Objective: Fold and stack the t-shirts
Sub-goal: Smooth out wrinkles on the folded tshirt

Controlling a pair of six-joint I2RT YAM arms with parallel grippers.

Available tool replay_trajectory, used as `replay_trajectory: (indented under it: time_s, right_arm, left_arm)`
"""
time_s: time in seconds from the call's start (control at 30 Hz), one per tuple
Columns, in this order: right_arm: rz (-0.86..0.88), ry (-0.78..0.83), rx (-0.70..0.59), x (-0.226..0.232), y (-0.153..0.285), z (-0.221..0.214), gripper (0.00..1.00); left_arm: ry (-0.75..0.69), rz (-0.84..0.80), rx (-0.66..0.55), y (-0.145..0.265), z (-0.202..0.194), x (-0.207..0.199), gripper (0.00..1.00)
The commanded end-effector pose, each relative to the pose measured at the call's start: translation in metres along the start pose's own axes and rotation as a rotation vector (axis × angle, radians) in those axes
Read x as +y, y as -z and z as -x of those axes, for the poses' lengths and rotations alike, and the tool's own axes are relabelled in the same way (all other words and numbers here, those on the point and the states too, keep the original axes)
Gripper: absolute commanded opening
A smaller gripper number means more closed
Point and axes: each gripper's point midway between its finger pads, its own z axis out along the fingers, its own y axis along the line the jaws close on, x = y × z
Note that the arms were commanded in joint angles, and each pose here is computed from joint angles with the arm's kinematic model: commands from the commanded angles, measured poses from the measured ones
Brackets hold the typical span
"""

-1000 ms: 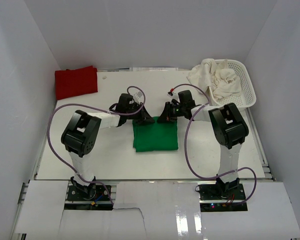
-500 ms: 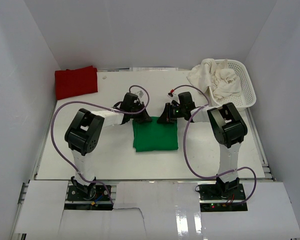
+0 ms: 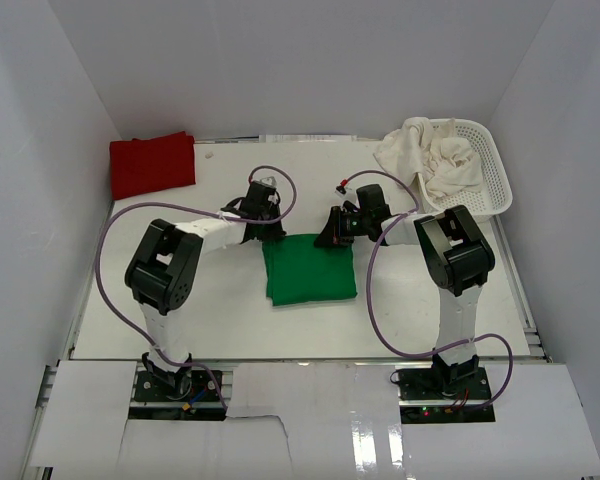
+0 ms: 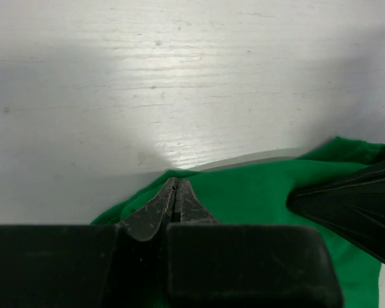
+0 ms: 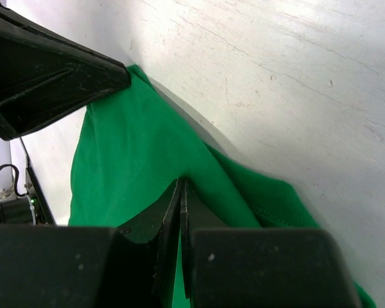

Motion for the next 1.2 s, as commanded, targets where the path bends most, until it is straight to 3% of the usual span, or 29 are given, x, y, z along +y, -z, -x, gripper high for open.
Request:
replay_trajectory:
  time_s: [0.0, 0.1, 0.23, 0.4, 0.63, 0.83, 1.03, 1.17]
  right_arm:
    - [-0.01, 0.026, -0.012, -0.005, 0.001, 0.002, 0.08]
    - [-0.01, 0.026, -0.012, -0.005, 0.001, 0.002, 0.08]
    - [-0.015, 0.025, -0.006, -0.006, 0.001, 0.0, 0.08]
    - [-0.014, 0.024, -0.004, -0.007, 0.001, -0.001, 0.08]
    - [-0.011, 0.027, -0.006, -0.005, 0.001, 0.001, 0.08]
    - [-0.009, 0.028, -0.004, -0.004, 0.002, 0.0, 0.08]
    - [-0.005, 0.025, -0.004, -0.003, 0.002, 0.001, 0.08]
    - [-0.003, 0.025, -0.003, -0.002, 0.002, 0.001, 0.08]
  left_arm:
    - [-0.019, 0.091, -0.056, 0.025, 0.021, 0.018, 0.1]
    - [-0.006, 0.149, -0.064, 0.032, 0.018, 0.032, 0.1]
    - [0.001, 0.325, -0.16, 0.057, 0.033, 0.063, 0.11]
    - [0.015, 0.365, -0.202, 0.073, 0.046, 0.068, 0.12]
    - [0.024, 0.04, -0.199, 0.089, 0.055, 0.007, 0.14]
    - [0.054, -0.297, -0.041, 0.08, 0.028, -0.049, 0.14]
    - [0.144, -0.523, 0.045, 0.074, 0.008, -0.065, 0.11]
    - [0.188, -0.555, 0.103, 0.07, -0.006, -0.061, 0.07]
